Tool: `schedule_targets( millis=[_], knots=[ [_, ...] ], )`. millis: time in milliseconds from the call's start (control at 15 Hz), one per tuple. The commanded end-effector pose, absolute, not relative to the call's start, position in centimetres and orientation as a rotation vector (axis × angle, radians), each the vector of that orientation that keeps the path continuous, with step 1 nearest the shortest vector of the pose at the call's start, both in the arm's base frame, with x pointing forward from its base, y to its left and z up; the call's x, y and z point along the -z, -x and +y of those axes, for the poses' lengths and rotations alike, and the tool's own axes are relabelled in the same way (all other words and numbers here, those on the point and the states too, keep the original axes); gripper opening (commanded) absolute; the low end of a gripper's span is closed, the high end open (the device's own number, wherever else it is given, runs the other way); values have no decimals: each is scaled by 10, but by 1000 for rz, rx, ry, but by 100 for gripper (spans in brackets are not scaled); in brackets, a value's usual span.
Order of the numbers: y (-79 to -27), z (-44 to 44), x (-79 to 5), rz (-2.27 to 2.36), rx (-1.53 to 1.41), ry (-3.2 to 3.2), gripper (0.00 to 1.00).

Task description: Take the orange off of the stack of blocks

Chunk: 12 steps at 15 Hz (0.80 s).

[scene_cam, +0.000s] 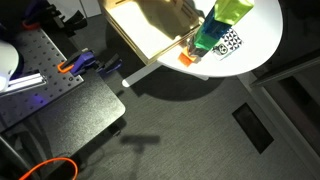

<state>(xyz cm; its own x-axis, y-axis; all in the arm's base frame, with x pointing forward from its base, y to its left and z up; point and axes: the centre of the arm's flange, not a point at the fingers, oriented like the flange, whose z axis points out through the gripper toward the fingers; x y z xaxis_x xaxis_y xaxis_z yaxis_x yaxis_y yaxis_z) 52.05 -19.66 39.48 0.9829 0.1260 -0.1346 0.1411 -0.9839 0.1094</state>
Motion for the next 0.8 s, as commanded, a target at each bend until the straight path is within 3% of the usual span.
schedule_targets(
  millis=[0,67,267,733],
  knots=[
    [-513,-185,-395,239,233,-3030,85],
    [-512,-184,-394,241,243,-3029,84],
    [-508,-182,-393,233,261,-3026,100],
    [-501,-185,-408,118,310,-3020,100]
  ],
)
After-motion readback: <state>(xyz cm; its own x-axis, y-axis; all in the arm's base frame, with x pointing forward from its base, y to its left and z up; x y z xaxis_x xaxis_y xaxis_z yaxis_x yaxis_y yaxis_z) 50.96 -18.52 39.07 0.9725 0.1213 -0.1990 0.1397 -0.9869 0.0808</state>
